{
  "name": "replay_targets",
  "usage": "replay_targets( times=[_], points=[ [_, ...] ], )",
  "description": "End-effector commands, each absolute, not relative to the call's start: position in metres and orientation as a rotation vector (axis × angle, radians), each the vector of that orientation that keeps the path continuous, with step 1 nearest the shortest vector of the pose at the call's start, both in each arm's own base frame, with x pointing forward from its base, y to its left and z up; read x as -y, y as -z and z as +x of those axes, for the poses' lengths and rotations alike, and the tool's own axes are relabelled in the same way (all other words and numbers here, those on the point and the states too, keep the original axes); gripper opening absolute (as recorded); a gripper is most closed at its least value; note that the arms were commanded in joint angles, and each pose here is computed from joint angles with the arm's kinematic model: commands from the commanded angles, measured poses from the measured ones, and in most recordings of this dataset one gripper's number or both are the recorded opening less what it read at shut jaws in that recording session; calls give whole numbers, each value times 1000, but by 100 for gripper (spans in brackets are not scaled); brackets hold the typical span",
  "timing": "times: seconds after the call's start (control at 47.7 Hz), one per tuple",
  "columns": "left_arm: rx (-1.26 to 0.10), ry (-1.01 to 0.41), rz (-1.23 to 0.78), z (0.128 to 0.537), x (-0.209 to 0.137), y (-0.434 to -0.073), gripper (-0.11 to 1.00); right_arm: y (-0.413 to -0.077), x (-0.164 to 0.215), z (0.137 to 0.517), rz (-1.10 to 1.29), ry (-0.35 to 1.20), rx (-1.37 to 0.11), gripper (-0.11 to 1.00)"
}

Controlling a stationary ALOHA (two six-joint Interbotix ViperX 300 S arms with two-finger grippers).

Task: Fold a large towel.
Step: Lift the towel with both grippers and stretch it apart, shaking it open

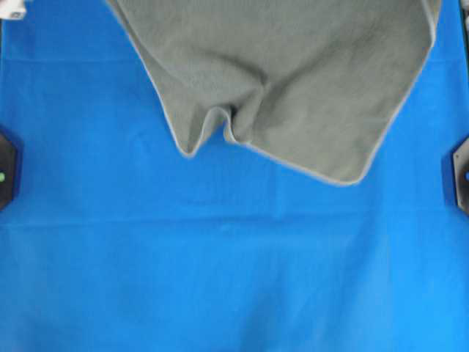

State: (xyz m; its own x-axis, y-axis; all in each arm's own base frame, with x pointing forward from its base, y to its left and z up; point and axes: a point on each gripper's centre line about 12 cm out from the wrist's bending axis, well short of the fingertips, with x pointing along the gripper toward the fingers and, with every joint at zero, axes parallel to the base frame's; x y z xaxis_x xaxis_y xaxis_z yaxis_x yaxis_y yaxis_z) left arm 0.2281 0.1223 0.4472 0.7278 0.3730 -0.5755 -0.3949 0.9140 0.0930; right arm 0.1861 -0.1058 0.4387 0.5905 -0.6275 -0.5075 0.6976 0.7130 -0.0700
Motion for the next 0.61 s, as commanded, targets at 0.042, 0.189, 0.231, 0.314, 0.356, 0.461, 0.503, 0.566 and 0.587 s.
replay_targets(
  times=[0.042,0.189,0.231,0.314,0.356,0.461,0.503,0.566,0.587],
  points=[
    [-675,-319,-65,218,-86,-468,1,-465,69,192,198,588,-492,1],
    [-674,-160,-123,212,-35,-478,1,-480,19,203,232,316,-446,1],
    [-660,-108,-136,210,-20,-481,1,-486,5,205,238,244,-421,1],
    [-629,-2,-175,202,9,-493,1,-503,-22,205,245,91,-342,1],
    [-614,32,-195,199,18,-499,1,-510,-32,207,240,35,-303,1],
    [-561,95,-242,191,32,-521,1,-534,-50,207,220,-71,-186,1],
    [-545,105,-254,190,34,-527,1,-542,-52,206,215,-87,-150,1],
    [-525,106,-271,190,34,-537,1,-550,-53,207,208,-91,-117,1],
    [-519,105,-275,191,34,-540,1,-552,-52,207,206,-90,-106,1]
  ],
)
